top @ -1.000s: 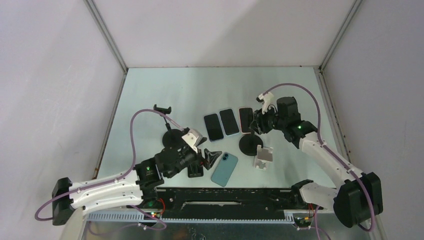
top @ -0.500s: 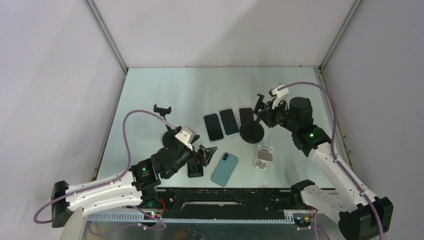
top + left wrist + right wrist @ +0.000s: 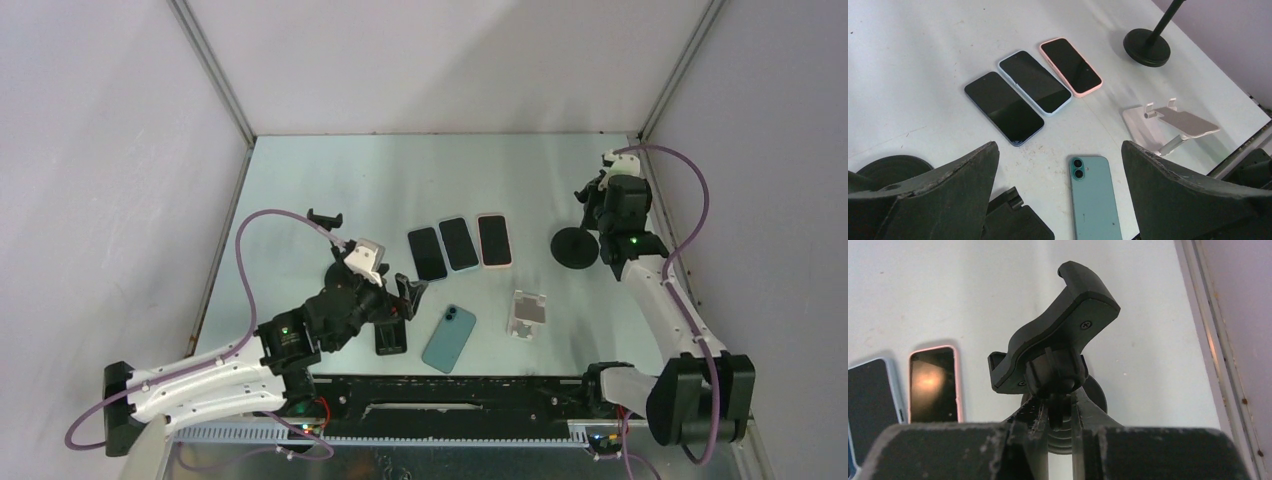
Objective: Remove the phone from the phone stand
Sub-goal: Place the phone stand at the center of the board.
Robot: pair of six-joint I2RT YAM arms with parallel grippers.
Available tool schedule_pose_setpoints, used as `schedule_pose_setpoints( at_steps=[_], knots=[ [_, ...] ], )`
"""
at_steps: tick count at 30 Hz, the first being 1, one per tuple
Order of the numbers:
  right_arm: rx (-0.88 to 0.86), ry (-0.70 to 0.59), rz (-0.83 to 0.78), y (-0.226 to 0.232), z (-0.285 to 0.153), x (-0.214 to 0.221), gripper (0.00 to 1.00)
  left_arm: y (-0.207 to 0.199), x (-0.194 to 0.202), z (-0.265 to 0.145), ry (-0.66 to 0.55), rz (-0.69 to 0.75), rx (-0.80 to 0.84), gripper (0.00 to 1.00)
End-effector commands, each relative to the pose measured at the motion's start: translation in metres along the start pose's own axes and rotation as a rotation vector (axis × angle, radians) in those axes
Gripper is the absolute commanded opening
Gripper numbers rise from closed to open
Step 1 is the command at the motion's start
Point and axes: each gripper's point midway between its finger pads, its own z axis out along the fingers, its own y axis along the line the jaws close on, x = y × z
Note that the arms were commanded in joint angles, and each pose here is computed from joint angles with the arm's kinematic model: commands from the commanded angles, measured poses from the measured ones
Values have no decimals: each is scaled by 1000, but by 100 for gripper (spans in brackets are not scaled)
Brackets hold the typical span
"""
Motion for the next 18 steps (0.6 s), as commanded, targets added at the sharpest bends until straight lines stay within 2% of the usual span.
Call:
schedule_pose_setpoints(
  at_steps=[1, 2, 4, 7, 12, 14, 18],
  knots=[
    [77, -141, 96, -15, 8, -43, 0, 7, -10, -2, -23, -38, -44, 100],
    [83, -134, 99, -16, 10, -37, 1, 8, -10, -2, -25, -39, -48, 100],
    [103, -132, 105, -21, 11, -31, 11, 9, -10, -2, -25, -38, -52, 100],
    [120, -112, 110, -25, 11, -23, 29, 9, -7, -2, -19, -35, -48, 100],
    [115, -62, 111, -26, 11, -7, 46, 7, -6, 1, -6, -18, -48, 100],
    [122, -49, 115, -28, 10, -3, 59, 7, -7, 2, -1, -12, -51, 100],
    [151, -55, 152, -32, -1, -5, 71, 2, -13, 5, 37, 9, -60, 100]
  ],
)
